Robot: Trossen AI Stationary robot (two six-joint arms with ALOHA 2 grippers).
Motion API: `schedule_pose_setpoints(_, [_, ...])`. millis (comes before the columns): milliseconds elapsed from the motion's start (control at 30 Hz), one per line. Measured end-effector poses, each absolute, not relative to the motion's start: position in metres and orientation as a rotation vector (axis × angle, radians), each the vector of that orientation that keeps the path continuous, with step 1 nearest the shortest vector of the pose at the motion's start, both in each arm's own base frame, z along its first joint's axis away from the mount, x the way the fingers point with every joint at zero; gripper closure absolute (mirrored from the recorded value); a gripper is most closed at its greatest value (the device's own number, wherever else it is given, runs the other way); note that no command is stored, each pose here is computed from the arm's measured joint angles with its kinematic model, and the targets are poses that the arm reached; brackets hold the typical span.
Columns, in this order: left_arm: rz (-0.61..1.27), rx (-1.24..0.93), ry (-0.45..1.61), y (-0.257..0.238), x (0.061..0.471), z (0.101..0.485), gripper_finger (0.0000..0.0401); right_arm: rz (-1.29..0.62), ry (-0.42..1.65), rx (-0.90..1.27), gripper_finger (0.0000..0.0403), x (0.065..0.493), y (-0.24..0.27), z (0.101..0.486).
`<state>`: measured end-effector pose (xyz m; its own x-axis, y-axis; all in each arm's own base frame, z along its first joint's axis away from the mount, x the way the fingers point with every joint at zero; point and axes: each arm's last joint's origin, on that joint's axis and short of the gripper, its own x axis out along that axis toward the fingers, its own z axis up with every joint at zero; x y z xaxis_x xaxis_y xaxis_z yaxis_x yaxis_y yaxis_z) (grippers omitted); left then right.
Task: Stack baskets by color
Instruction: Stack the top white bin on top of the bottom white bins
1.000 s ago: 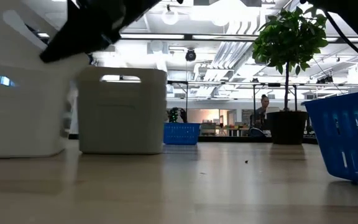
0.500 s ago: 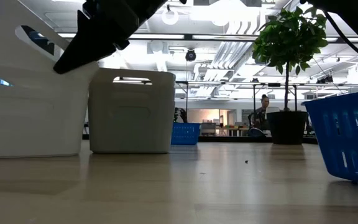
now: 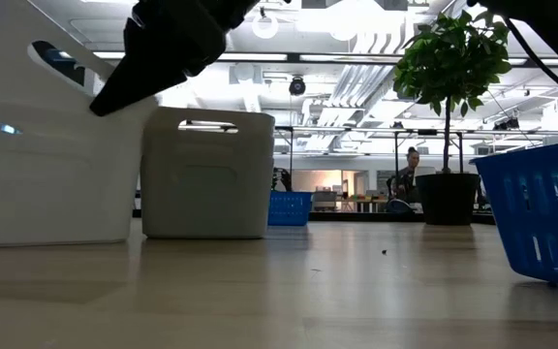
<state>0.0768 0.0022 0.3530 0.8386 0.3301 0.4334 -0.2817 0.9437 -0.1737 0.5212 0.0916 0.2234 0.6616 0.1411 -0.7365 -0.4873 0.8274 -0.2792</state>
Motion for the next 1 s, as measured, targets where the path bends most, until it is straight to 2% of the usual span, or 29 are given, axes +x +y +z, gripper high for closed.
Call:
schedule_pose_setpoints(233, [0.327, -0.105, -0.476, 0.002, 0.077, 0.353, 0.0201, 0.363, 0.775, -0.481, 0.0392, 0.522, 0.085, 0.234])
schedule_pose_setpoints(533, [0.327, -0.102, -0.476, 0.002, 0.077, 0.353, 0.0201, 0.374, 0.789, -0.51, 0.0274, 0.521, 0.083, 0.235])
schedule_pose_setpoints(667, [0.327, -0.102, -0.475, 0.002, 0.077, 0.353, 0.0201, 0.374, 0.796, -0.524, 0.0243, 0.52, 0.082, 0.234])
schedule_pose_setpoints(800, [0.327, -0.102, -0.475, 0.002, 0.077, 0.353, 0.0201, 0.381, 0.793, -0.52, 0.0234, 0.52, 0.083, 0.237])
schedule_pose_setpoints(1000, [0.328, -0.094, -0.474, 0.002, 0.077, 0.353, 0.0201, 0.413, 0.75, -0.503, 0.0234, 0.518, 0.083, 0.265])
